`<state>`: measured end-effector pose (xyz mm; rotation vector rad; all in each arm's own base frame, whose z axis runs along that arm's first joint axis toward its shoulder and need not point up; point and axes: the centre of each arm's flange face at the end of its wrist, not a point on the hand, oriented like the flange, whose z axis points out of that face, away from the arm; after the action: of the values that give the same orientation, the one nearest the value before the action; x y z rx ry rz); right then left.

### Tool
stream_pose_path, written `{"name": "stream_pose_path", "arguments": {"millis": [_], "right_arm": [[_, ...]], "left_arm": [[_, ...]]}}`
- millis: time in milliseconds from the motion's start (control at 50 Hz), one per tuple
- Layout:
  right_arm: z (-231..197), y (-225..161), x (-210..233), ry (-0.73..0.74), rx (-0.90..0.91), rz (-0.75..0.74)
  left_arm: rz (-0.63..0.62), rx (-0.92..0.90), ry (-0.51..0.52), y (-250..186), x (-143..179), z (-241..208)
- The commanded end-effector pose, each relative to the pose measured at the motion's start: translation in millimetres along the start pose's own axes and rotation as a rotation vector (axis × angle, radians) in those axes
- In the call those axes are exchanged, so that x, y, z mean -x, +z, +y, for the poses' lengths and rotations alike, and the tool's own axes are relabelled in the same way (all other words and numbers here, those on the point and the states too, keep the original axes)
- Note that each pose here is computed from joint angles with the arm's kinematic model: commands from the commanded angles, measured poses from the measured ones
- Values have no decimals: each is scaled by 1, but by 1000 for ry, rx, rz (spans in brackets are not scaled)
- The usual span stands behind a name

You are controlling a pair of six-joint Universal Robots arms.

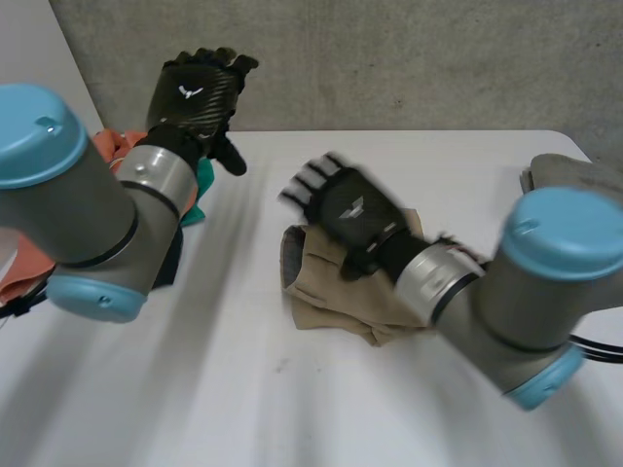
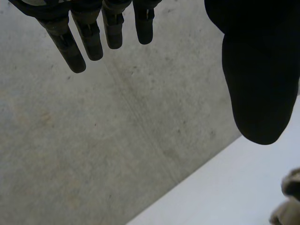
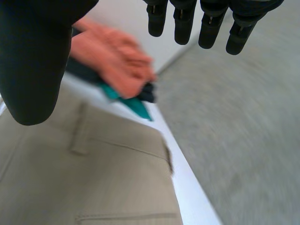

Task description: Fold the laundry.

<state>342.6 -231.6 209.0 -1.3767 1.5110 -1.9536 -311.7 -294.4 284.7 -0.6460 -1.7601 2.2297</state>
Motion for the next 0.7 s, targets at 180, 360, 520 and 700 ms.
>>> {"name": "stream_pose_path", "arguments": {"millis": [180,360,520,700], "right_arm": [[31,-33,-94,481,225,353],[85,-12,-75,578,403,245],[125,-1,-63,469,503,204],[83,-2,-76,270,451,235]], "left_arm": [[298,93,-74,-7,-105,43],[263,361,-25,-21,-119,110],[203,483,153,-22,-98,135],[237,494,168,-28,-101,120]]}}
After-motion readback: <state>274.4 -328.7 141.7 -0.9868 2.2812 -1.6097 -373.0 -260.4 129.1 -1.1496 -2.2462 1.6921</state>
